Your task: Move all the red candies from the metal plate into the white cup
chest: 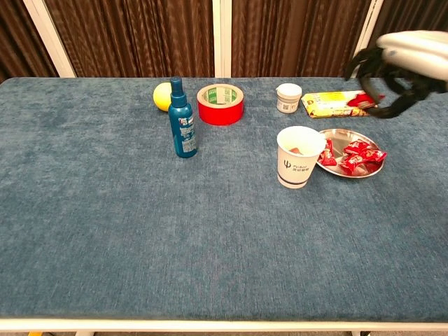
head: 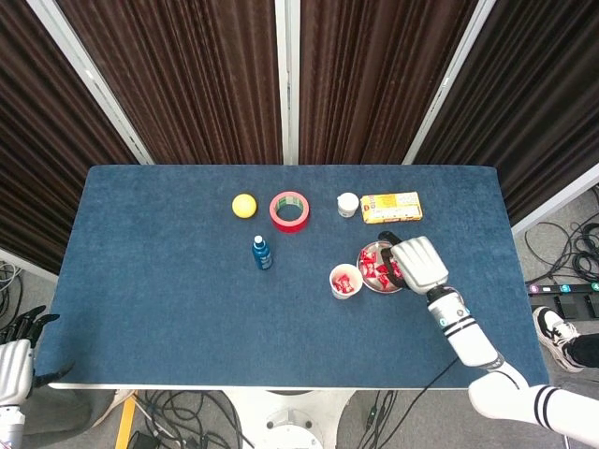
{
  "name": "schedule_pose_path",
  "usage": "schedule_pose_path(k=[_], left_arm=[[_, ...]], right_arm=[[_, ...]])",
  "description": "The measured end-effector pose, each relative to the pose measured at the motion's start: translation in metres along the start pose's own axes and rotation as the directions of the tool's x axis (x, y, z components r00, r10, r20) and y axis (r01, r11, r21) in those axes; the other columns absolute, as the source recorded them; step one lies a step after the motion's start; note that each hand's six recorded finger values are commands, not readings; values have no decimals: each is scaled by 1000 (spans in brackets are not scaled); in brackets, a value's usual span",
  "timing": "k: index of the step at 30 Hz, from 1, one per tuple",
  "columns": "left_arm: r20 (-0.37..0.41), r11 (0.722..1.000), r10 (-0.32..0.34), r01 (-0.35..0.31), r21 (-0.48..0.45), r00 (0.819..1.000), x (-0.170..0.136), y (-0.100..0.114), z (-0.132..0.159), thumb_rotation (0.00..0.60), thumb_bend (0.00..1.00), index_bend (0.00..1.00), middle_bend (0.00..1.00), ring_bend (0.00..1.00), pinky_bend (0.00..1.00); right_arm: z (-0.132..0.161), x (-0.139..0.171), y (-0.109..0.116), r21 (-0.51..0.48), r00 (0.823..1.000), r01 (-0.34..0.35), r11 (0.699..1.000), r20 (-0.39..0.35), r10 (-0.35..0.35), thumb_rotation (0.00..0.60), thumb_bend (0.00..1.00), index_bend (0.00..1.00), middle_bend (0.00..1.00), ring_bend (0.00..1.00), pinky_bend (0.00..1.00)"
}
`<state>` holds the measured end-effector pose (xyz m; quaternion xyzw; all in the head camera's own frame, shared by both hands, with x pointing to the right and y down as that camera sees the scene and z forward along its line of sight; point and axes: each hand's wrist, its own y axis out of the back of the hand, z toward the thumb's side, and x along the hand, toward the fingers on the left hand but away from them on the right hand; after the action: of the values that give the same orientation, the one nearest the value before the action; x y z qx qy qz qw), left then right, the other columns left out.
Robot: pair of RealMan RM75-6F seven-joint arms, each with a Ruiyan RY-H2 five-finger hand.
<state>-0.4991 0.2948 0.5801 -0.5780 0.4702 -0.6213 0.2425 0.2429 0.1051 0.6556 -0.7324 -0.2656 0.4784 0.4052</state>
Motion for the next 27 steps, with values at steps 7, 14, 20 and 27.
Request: schedule_pose_path(k=[7,14,20,27], left_arm=[[-13,1000,-5,5,-4,1000,-2,-2,-5,600,49,296,222,135,190],[-17,1000,-8,8,-6,1000,-1,-4,-7,600,49,296,222,135,190],[-17,1000,-5,5,-5,1000,0,-4,-8,600,49,296,222,135,190],[-9,1000,-4,4,-4,1000,1,-4,-5,600,50,296,222,136,190]], right_arm=[[33,-24,-15,47,996,-63,997,-57,66,600,327,654,244,747,1000],[49,-35,-27,63,992,-101,993,-68,105,600,327,498,234,746,1000],[46,-34,-23,46,994,-87,995,-60,90,600,321,248,229,744,1000],[42,-33,-20,19,995,-80,997,-52,80,600,270,192,229,744,1000]])
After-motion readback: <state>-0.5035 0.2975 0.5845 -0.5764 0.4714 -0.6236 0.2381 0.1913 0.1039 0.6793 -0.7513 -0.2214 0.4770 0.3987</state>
